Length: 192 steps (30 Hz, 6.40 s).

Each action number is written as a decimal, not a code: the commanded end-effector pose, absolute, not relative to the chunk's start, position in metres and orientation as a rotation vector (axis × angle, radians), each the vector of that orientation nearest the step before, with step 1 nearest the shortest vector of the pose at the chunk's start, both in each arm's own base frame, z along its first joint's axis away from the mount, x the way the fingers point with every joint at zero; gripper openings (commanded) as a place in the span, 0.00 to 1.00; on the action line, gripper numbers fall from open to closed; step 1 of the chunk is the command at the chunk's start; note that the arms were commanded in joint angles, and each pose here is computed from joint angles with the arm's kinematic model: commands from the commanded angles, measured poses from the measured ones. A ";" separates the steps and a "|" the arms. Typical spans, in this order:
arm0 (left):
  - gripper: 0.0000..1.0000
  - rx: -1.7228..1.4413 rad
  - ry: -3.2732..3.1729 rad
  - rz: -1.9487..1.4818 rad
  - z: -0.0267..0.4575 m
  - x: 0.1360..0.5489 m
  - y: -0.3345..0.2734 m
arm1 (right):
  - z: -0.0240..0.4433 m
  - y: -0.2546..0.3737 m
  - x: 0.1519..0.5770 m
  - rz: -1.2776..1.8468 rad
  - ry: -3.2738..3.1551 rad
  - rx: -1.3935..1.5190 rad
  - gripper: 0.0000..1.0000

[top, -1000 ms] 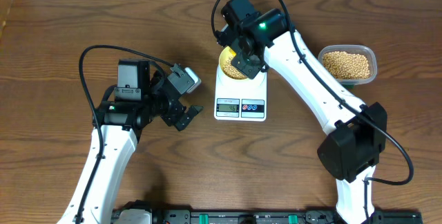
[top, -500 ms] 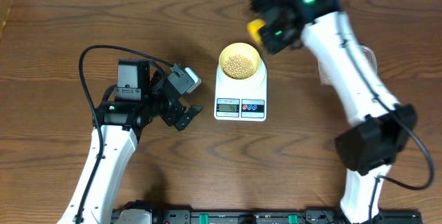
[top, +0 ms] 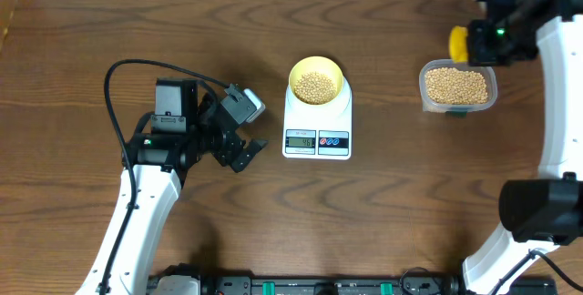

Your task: Scoop item into bowl and weigh 50g on scale

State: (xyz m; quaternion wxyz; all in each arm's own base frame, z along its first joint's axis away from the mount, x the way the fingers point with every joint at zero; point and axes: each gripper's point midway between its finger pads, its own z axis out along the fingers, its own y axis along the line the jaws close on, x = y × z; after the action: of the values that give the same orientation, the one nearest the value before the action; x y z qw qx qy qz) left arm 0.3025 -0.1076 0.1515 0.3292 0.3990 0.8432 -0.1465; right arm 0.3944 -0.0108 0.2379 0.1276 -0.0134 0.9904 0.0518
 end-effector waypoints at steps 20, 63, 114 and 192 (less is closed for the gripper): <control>0.97 1.059 2.206 -0.371 0.150 0.303 -0.106 | 0.141 -0.038 0.399 -0.003 3.164 -0.102 0.01; 0.98 1.059 2.206 -0.371 0.150 0.303 -0.106 | 0.116 -0.004 0.393 0.327 3.180 -0.123 0.01; 0.98 1.059 2.206 -0.371 0.150 0.303 -0.106 | 0.209 0.146 0.428 0.987 2.656 -0.393 0.01; 0.98 1.059 2.206 -0.371 0.150 0.303 -0.106 | 0.195 0.217 0.409 0.749 2.605 -0.818 0.01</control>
State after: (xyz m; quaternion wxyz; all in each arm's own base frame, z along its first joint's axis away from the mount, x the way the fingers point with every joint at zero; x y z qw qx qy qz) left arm 0.3025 -0.1076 0.1515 0.3292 0.3990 0.8432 -0.1465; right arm 0.4141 0.2116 0.1787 0.1449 -0.2828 0.9199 0.2299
